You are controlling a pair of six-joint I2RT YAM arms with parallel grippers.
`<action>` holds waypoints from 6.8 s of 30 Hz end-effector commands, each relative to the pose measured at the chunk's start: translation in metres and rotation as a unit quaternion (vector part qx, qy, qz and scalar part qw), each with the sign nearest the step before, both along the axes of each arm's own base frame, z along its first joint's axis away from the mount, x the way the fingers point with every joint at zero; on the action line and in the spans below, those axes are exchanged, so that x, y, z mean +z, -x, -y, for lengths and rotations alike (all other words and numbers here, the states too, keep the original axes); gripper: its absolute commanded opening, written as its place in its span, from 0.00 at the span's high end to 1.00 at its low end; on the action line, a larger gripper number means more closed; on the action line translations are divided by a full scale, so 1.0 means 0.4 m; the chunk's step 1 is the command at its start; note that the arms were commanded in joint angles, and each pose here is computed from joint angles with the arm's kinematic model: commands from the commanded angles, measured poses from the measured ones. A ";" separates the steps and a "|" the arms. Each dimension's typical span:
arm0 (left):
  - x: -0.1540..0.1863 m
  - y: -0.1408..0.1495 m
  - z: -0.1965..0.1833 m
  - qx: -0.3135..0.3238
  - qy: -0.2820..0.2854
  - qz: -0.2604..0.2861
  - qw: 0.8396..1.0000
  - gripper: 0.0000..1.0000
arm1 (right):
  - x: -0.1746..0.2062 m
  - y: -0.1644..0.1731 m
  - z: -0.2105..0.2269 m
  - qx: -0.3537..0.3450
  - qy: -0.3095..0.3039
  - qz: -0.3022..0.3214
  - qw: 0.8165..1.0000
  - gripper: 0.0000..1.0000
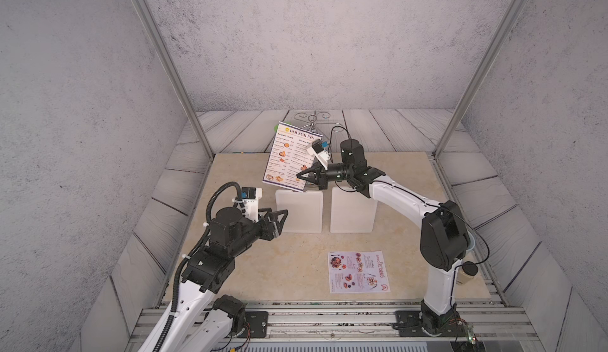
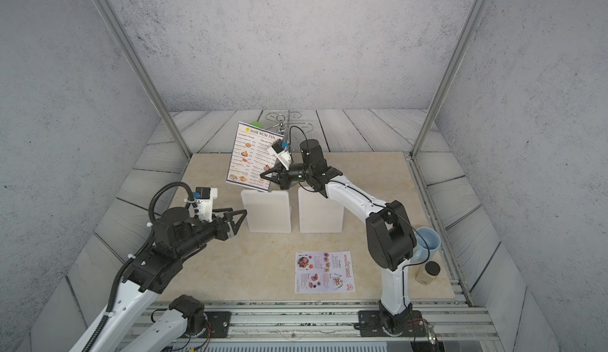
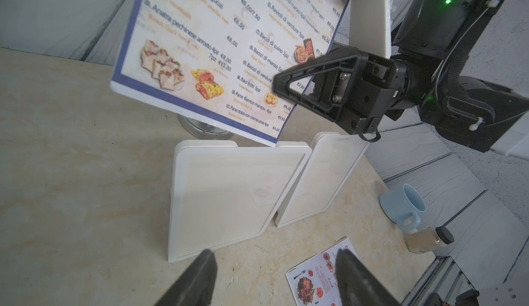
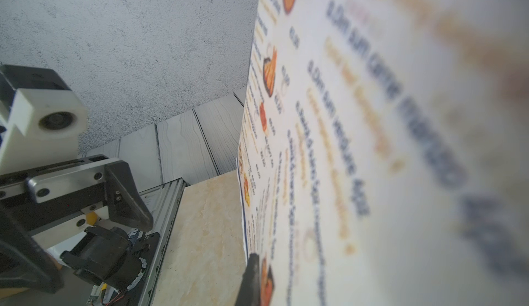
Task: Insert the menus into the narrow rack
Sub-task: Insert the menu into the narrow rack.
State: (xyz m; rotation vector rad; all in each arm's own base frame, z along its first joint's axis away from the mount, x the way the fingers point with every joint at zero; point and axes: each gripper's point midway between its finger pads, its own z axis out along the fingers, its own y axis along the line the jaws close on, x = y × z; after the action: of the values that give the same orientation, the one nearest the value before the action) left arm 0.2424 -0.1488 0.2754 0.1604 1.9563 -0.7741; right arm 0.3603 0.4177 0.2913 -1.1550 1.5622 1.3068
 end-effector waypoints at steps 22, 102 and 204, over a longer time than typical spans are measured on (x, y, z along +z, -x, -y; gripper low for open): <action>-0.007 0.010 -0.005 0.000 -0.001 0.002 1.000 0.30 | -0.031 -0.030 -0.025 -0.011 0.018 -0.005 1.000 1.00; -0.001 0.021 -0.007 -0.004 -0.008 0.006 1.000 0.29 | 0.001 0.044 0.043 -0.022 0.038 0.023 0.999 1.00; 0.126 -0.181 0.051 -0.046 -0.091 0.103 0.990 0.31 | -0.075 0.078 0.125 -0.011 0.126 0.016 0.992 1.00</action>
State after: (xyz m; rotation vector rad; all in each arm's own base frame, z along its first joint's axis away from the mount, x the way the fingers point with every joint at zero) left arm 0.3047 -0.1649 0.3050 0.3441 1.9134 -0.6132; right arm 0.3338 0.3694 0.2471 -1.2799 1.7868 1.0854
